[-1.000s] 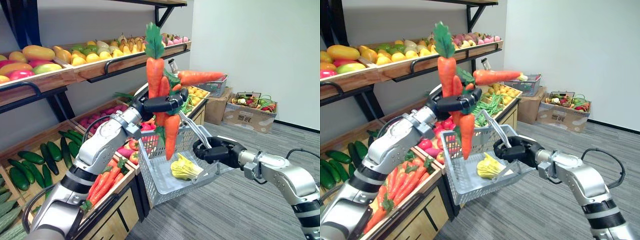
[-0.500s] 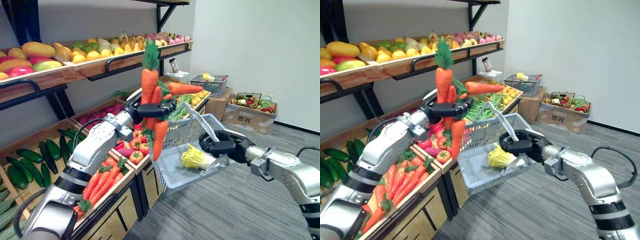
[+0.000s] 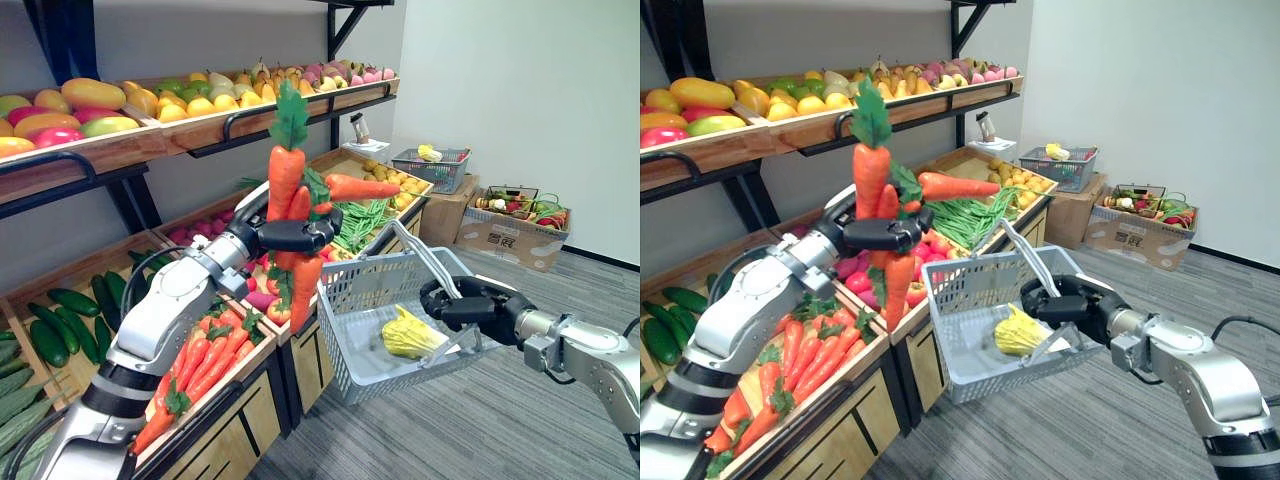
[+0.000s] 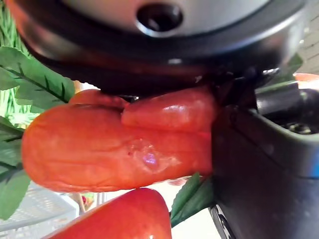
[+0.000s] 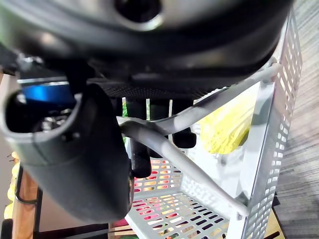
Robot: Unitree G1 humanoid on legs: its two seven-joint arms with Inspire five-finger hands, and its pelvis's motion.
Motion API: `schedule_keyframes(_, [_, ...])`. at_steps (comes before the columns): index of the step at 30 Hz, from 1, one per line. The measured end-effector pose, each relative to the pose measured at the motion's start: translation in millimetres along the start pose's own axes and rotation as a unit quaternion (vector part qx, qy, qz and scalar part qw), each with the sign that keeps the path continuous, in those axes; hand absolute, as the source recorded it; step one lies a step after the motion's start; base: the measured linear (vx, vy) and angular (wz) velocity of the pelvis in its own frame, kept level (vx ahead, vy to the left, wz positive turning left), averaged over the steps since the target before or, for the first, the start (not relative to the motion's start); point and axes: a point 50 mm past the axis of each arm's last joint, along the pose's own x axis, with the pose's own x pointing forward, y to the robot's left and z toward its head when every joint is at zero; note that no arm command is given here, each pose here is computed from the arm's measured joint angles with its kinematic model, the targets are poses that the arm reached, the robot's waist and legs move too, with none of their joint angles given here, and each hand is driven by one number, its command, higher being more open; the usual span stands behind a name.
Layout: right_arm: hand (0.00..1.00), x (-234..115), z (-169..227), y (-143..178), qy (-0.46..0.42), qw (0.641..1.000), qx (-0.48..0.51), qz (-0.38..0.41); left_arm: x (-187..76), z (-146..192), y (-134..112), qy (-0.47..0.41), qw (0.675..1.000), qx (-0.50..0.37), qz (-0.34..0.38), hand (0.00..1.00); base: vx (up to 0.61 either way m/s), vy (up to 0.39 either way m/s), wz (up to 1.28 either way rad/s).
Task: Pick vegetable in the basket
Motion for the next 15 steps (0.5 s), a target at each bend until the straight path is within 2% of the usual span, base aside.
schedule_keyframes(4, [0.00, 0.0, -0.5, 0.0, 0.003, 1.000, 0.001, -0.001, -5.1, -3.3, -3.8, 0.007, 1.000, 0.007, -0.017, 0.00, 0.00, -0.005, 0.04])
schedule_keyframes(15, [0.00, -0.1, 0.0, 0.6, 0.003, 1.000, 0.000, 0.000, -7.1, -45.9, -24.1, 0.115, 0.990, 0.001, -0.078, 0.00, 0.01, 0.001, -0.01])
